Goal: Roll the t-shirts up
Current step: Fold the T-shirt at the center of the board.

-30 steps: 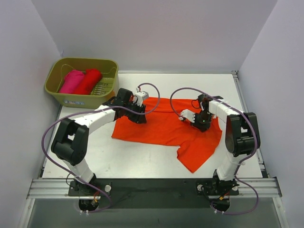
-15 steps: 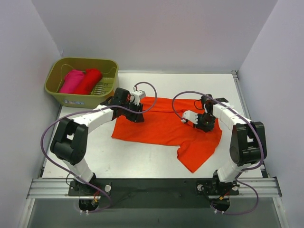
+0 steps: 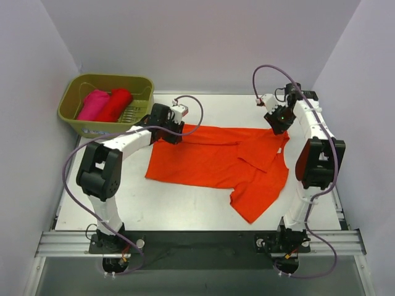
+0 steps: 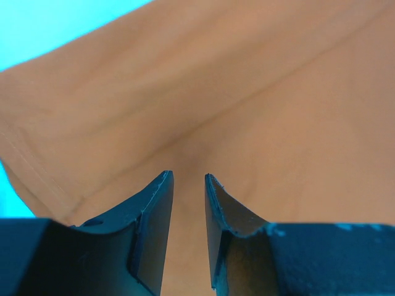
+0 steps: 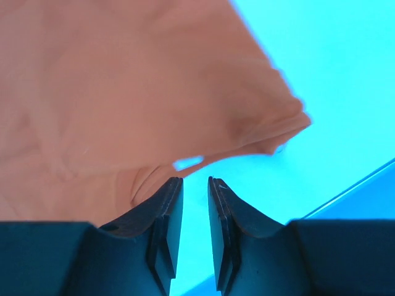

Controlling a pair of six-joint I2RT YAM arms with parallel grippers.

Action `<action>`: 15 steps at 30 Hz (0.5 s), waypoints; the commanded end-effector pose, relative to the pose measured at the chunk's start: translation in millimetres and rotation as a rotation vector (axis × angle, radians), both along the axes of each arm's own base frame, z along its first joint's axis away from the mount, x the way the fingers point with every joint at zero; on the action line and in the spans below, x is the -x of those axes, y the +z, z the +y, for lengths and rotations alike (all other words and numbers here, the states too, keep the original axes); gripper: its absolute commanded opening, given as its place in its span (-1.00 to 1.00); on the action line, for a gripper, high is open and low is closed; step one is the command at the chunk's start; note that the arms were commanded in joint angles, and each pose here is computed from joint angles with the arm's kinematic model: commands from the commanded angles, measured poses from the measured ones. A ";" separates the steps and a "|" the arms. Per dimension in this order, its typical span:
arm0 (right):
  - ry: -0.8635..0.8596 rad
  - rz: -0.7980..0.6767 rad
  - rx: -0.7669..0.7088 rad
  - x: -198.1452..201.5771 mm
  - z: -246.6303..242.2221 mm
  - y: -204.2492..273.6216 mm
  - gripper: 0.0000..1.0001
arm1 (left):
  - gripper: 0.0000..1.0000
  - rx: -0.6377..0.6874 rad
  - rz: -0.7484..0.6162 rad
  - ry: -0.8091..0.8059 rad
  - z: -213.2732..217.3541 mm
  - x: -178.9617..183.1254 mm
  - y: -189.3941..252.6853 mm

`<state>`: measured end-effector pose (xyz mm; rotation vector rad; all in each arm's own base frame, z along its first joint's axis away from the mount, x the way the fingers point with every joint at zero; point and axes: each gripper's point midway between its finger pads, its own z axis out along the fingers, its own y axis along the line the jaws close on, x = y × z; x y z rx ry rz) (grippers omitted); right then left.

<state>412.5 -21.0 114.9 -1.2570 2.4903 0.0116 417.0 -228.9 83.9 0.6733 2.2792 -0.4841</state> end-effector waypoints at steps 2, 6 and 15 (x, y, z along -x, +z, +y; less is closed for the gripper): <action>-0.308 0.113 -0.039 -30.4 -7.4 -34.8 -0.57 | -0.26 -0.124 -0.151 0.117 9.3 -51.9 6.8; -0.274 0.126 0.081 -41.6 -20.2 -55.6 -0.64 | -0.26 -0.199 -0.170 0.165 12.3 -64.2 -13.3; -0.126 0.134 0.376 -66.8 -53.4 -93.3 -0.73 | -0.26 -0.239 -0.129 0.181 8.6 -66.5 -24.7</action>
